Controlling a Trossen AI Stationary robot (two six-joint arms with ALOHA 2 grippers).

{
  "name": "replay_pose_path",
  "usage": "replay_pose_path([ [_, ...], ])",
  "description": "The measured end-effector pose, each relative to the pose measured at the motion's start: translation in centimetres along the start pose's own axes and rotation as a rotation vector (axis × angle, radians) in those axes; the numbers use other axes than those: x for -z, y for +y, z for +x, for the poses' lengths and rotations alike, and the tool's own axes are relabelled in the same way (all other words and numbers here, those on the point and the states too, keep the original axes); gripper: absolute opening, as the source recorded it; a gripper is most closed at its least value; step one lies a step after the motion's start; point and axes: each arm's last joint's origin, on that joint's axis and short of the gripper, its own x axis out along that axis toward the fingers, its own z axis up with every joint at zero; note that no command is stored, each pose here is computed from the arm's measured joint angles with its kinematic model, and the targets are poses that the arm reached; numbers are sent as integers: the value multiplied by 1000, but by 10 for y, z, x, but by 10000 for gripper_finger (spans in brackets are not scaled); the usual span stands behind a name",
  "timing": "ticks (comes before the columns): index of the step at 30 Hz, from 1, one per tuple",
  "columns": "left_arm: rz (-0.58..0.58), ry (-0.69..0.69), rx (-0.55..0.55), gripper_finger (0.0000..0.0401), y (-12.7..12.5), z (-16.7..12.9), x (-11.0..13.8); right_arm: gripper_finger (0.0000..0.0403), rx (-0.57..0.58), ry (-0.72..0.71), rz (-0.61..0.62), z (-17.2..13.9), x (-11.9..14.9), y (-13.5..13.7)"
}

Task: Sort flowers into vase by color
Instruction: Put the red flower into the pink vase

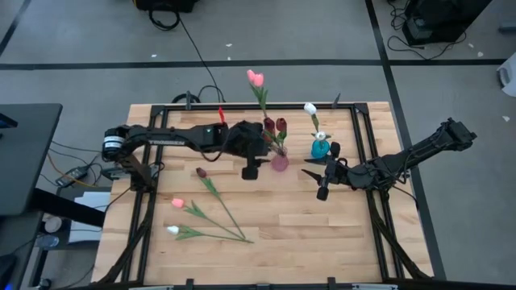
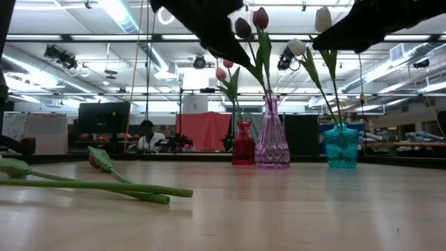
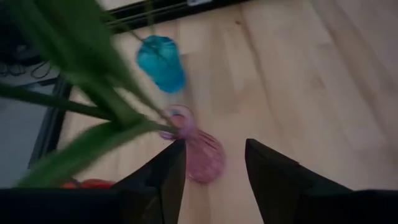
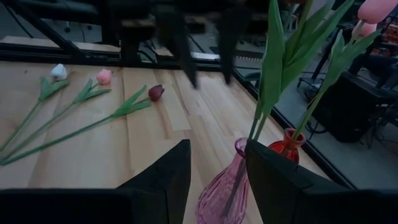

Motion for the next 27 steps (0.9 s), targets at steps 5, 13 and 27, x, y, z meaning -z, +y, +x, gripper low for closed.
replay_pose_path([
  [5, 56, 135, 114, 167, -36, -15, 4, 162, -1, 2, 20, 0, 0, 0],
  [13, 14, 655, 239, 167, -97, -20, 68, 162, -17, -10, 53, 0, -1, 1],
  [27, 219, 726, 169, 167, -135, -9, 125, 162, -123, -106, -16, 31, 1, 32],
])
